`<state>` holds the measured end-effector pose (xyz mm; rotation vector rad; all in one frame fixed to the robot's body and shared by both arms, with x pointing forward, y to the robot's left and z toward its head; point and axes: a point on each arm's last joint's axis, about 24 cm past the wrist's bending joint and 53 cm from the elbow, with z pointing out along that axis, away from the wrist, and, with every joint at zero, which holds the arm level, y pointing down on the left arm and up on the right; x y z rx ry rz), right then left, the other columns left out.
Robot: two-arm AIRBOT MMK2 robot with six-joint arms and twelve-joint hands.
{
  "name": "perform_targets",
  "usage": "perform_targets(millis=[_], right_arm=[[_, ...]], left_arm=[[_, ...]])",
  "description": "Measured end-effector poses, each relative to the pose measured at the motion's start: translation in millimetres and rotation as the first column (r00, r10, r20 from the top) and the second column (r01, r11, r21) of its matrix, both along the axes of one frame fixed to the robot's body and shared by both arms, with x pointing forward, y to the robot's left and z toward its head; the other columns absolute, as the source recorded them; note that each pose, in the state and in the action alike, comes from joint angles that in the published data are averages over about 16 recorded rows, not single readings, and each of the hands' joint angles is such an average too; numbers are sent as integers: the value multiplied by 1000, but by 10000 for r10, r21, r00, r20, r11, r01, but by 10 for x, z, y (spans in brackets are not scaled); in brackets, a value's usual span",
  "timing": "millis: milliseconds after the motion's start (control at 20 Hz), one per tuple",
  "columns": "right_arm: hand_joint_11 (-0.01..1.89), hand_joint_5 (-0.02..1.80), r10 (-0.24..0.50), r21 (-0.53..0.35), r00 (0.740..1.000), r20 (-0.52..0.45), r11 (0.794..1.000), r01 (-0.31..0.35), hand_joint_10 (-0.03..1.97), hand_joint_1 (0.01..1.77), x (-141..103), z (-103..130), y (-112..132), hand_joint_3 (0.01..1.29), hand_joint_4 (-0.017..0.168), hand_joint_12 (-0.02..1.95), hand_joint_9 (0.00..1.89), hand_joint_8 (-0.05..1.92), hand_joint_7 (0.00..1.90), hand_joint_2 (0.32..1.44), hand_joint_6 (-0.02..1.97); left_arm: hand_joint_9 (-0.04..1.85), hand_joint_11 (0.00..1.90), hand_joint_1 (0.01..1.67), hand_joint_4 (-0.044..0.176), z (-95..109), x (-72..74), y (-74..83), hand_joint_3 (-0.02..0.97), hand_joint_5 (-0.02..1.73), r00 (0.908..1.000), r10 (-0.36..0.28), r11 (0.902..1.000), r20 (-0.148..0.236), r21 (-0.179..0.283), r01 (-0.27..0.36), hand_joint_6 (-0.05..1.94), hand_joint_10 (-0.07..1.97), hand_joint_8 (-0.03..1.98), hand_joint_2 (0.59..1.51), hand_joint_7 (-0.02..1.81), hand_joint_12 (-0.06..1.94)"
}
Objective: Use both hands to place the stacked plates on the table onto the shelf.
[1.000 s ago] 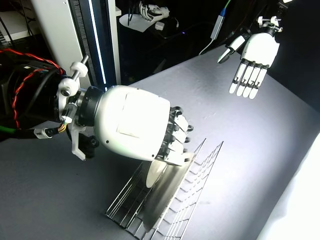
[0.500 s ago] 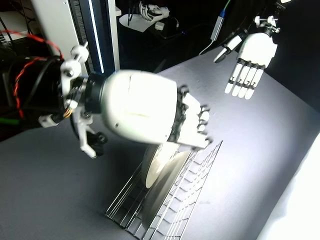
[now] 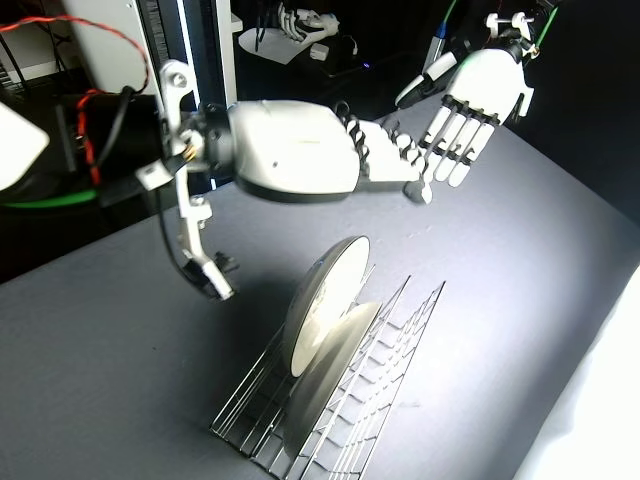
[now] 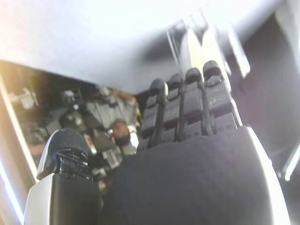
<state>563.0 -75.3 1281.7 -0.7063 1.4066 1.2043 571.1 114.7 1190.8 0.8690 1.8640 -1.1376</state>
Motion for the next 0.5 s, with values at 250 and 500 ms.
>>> perform_targets(millis=[250, 500], right_arm=[[427, 597, 866, -663, 9923, 885, 9945, -809, 763, 343, -195, -66, 118, 13, 5, 1357, 621, 625, 657, 1055, 588], [644, 851, 1242, -923, 9845, 1242, 9893, -1132, 1164, 259, -278, -94, 158, 13, 4, 1700, 846, 949, 924, 1074, 890]], left_arm=[[623, 509, 124, 8, 19, -42, -38, 2, 651, 9997, -187, 9998, 152, 63, 186, 667, 877, 736, 1214, 698, 1091], [905, 750, 179, 13, -17, -61, -29, 1, 906, 9992, -300, 9992, 247, 279, 293, 1008, 1335, 1123, 1238, 999, 1639]])
